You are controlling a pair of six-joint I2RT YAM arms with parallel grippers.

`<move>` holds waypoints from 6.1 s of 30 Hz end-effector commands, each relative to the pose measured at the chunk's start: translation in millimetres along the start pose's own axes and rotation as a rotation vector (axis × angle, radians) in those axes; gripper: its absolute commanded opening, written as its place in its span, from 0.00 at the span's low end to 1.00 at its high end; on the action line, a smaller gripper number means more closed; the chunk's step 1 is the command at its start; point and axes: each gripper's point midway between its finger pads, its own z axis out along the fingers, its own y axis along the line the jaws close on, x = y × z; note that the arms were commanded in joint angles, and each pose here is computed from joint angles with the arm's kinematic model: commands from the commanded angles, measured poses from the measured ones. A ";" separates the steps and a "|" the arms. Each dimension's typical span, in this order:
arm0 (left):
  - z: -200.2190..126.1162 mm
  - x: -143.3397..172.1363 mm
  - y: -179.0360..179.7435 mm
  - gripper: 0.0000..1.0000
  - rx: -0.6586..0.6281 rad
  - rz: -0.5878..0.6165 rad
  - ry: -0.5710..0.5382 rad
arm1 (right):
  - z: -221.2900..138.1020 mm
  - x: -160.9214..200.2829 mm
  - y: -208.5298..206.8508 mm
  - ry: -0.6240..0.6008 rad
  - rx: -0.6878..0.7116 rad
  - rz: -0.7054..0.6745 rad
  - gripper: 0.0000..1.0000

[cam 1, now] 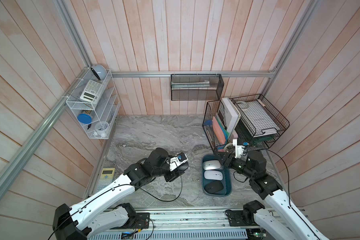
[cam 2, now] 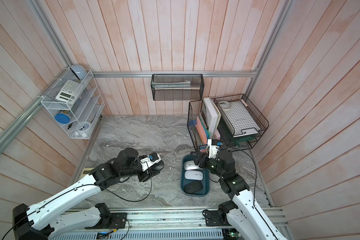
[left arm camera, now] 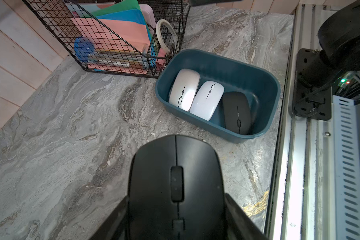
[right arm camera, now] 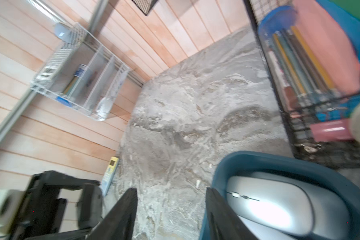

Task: Put the mouse in the storage box
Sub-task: Pick up the mouse from the center of the board, then place the mouse in the storage box.

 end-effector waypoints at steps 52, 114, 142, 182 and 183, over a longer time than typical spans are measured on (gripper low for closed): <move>-5.1 -7.6 -1.9 0.33 0.001 0.042 -0.042 | 100.6 134.0 144.6 0.532 -0.338 0.018 0.39; -3.3 5.1 20.3 1.00 -0.131 0.023 0.011 | 22.9 70.1 -81.5 0.304 0.203 0.222 0.27; 1.4 11.3 19.9 1.00 -0.127 0.018 0.037 | 51.2 141.0 -133.1 0.468 0.445 0.108 0.28; -3.9 10.0 31.7 1.00 -0.194 -0.011 0.047 | -16.6 20.1 -115.9 0.080 0.663 -0.167 0.61; -6.9 8.1 40.4 1.00 -0.240 -0.038 0.047 | -19.0 8.2 -113.0 0.034 0.673 -0.193 0.61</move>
